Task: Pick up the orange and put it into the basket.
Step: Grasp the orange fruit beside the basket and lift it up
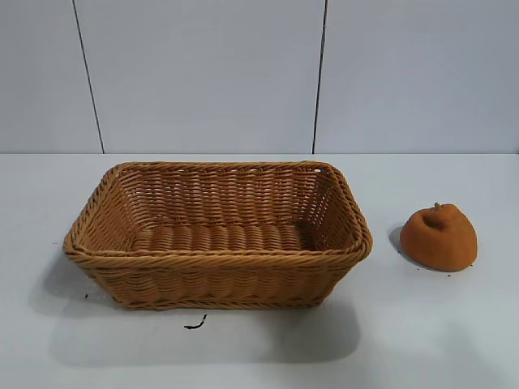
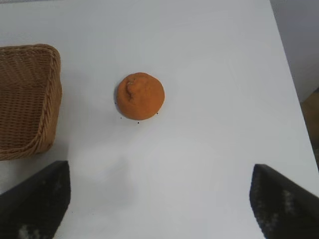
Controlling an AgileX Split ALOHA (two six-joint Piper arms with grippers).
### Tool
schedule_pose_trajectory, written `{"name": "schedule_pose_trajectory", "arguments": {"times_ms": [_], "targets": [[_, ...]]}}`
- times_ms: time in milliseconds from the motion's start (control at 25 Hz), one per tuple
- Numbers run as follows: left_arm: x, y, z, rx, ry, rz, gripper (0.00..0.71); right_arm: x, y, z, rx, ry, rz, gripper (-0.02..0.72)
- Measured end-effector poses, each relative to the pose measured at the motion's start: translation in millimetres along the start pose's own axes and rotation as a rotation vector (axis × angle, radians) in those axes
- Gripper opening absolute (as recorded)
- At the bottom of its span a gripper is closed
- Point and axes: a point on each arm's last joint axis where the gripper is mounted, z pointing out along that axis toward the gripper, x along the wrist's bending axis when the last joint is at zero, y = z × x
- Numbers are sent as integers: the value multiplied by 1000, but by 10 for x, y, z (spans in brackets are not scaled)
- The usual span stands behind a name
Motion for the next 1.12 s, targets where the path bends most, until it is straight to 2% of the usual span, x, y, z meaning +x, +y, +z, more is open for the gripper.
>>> {"name": "schedule_pose_trajectory", "arguments": {"times_ms": [680, 1120], "targets": [[0, 0, 0, 0, 0, 0, 697, 42, 711, 1476, 291, 80, 25, 674], [0, 0, 0, 0, 0, 0, 697, 282, 705, 2314, 406, 121, -18, 674]]}}
